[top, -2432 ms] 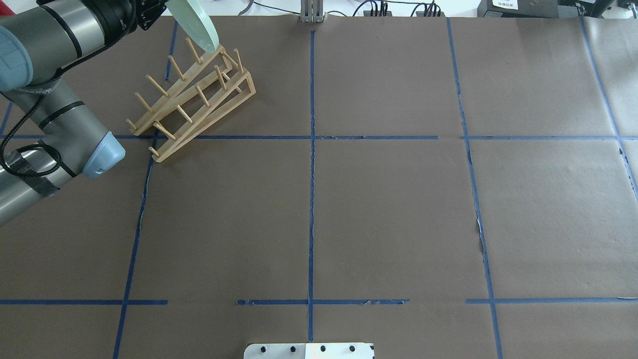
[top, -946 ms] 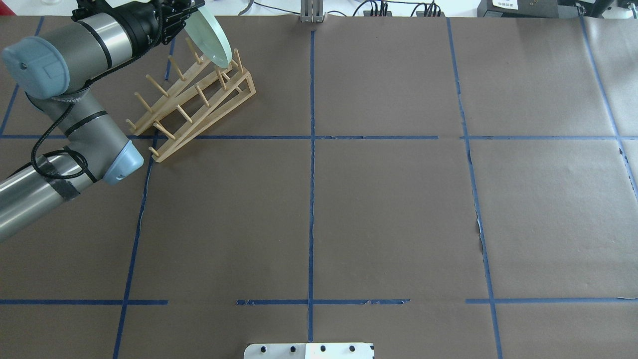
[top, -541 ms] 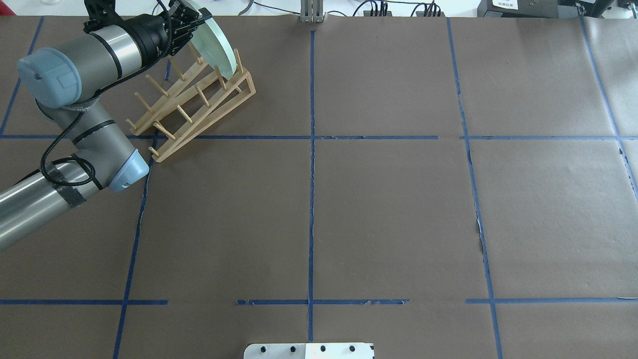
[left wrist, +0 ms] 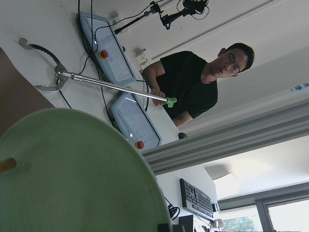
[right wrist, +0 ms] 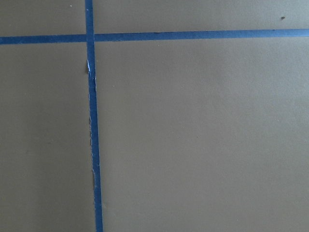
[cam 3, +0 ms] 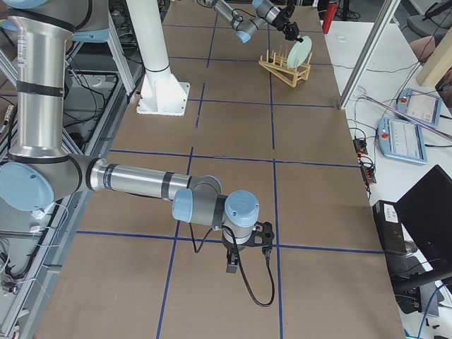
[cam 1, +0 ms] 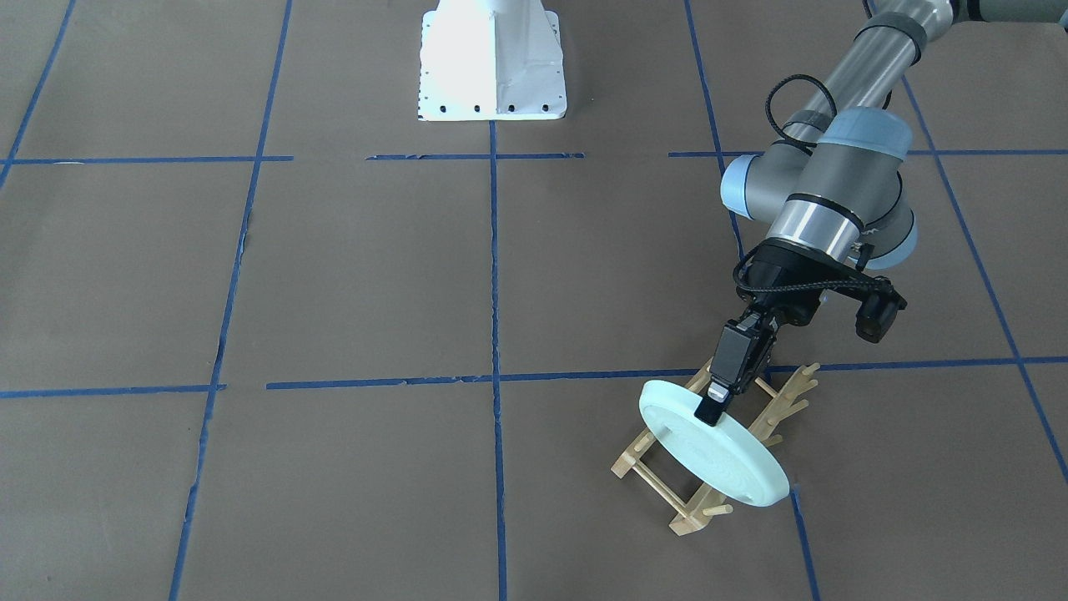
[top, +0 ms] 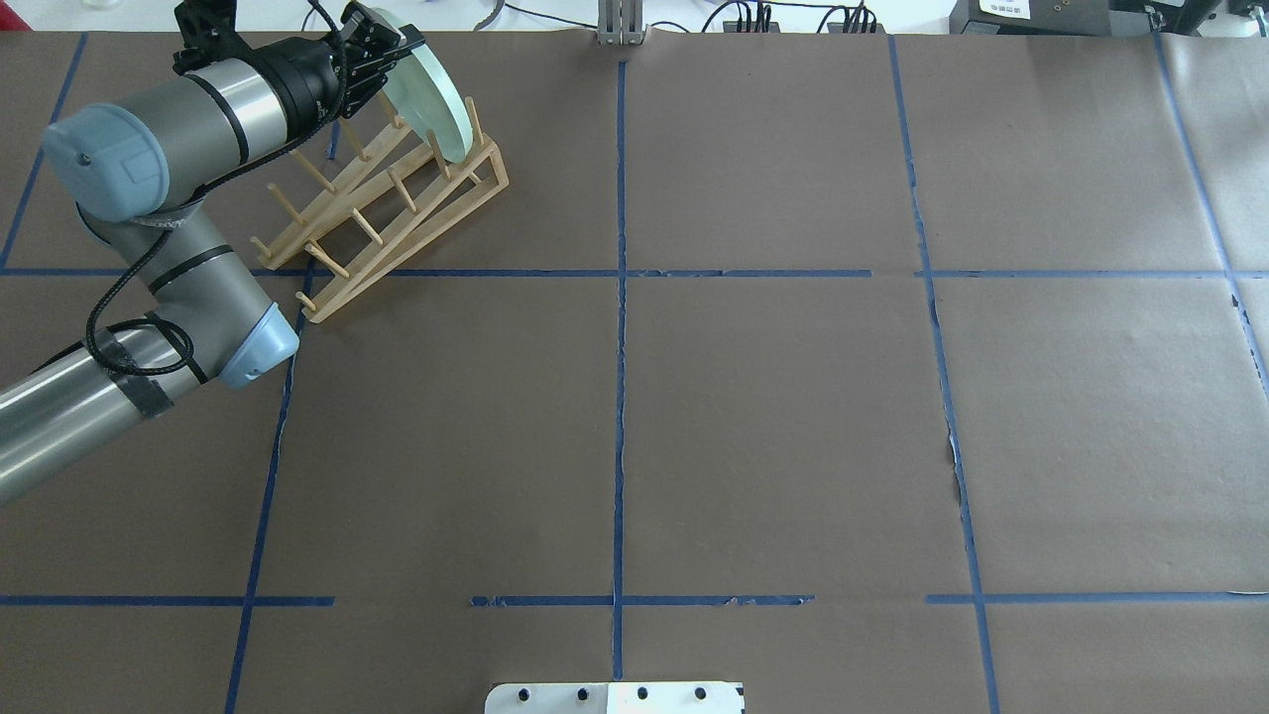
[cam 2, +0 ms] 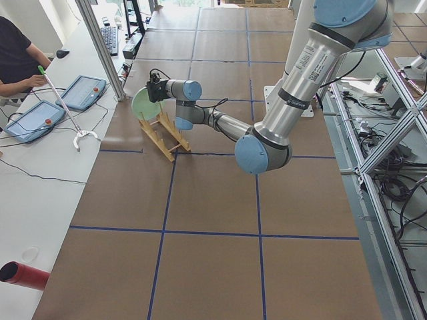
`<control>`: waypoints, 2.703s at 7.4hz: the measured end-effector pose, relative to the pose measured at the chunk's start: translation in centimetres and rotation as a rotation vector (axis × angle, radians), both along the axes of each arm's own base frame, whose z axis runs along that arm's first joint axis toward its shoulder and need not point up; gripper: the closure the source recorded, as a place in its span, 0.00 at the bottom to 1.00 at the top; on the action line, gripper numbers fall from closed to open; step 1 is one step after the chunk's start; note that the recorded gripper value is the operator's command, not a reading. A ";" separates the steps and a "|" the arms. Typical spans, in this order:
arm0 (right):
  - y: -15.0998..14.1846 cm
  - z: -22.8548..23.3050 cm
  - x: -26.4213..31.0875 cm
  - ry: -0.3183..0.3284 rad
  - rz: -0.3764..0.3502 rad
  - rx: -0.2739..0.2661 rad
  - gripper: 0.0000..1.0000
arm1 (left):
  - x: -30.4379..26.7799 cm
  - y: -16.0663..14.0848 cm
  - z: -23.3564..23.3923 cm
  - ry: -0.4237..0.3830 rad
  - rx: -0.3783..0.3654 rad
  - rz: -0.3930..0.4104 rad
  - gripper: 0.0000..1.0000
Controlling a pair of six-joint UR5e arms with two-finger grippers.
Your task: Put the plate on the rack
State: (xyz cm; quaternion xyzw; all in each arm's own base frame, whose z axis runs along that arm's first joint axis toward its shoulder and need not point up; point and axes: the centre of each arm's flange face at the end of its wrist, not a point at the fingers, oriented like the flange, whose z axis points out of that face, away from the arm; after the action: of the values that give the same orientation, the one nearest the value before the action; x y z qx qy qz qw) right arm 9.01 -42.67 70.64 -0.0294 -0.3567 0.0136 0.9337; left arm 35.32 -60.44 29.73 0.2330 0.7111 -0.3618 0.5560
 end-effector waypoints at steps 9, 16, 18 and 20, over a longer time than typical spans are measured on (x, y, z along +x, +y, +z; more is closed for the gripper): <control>0.0 0.0 0.0 0.000 0.000 0.000 0.00 | -14.0 -6.3 3.1 -0.631 -0.003 0.230 0.00; 0.0 0.0 0.0 0.000 0.000 0.000 0.00 | -47.2 4.1 29.9 -1.088 -0.057 0.797 0.00; 0.0 0.0 0.0 0.000 0.000 0.000 0.00 | -47.6 10.4 34.5 -0.984 -0.091 0.872 0.00; 0.0 0.0 0.0 0.000 0.000 0.000 0.00 | -47.3 11.9 35.5 -0.954 -0.156 0.916 0.00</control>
State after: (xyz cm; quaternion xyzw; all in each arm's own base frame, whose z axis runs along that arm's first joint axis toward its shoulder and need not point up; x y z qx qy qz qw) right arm 9.01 -42.67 70.64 -0.0294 -0.3567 0.0136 0.9337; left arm -11.96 -48.51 65.24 0.0009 0.3860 0.0032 0.9225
